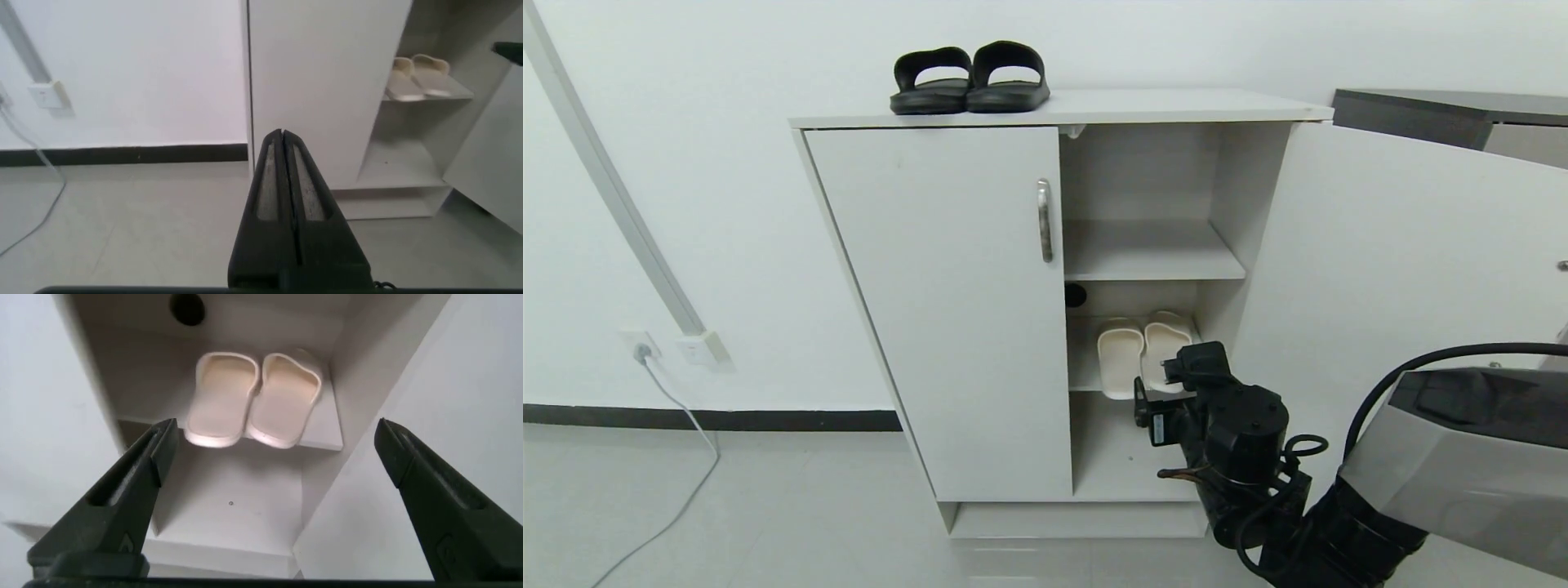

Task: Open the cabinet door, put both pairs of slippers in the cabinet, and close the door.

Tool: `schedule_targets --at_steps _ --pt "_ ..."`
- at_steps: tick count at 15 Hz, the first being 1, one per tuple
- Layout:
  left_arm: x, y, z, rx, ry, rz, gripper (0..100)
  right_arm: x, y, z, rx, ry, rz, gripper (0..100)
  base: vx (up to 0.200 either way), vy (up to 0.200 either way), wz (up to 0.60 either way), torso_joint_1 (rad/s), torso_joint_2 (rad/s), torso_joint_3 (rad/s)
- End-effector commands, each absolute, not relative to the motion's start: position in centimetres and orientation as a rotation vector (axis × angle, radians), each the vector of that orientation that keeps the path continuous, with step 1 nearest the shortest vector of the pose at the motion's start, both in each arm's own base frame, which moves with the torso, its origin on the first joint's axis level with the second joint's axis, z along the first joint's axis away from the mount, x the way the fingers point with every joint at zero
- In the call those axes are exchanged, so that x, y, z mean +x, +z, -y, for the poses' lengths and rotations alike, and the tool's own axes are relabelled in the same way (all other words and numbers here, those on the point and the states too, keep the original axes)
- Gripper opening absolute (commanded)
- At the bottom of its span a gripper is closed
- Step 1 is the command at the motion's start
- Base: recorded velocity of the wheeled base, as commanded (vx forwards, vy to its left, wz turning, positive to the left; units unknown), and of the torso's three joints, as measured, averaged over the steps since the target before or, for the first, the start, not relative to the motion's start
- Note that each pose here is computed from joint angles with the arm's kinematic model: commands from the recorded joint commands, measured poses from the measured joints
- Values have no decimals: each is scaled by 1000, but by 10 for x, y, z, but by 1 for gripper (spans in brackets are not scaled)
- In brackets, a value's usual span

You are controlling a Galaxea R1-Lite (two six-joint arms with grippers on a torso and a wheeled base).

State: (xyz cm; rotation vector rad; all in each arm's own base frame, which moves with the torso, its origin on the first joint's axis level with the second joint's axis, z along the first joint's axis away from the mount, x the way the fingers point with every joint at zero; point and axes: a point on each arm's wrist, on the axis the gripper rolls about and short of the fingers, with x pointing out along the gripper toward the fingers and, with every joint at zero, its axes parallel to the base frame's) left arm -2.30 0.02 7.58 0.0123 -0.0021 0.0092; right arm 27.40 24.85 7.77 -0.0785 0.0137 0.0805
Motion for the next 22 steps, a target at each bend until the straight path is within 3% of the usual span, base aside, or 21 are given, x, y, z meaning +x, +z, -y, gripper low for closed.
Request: schedule_targets --at_steps 1,11,22 --pt "-23 76 0 12 11 0 0 274 76 -248 -83 80 -18 100 0 200 0 -2 2 7" --pt "-23 76 0 12 11 0 0 274 72 -241 -97 84 -27 100 0 200 0 3 1 2" --pt "-23 75 0 12 11 -2 0 274 68 -241 -107 104 -37 100 0 0 0 0 0 0"
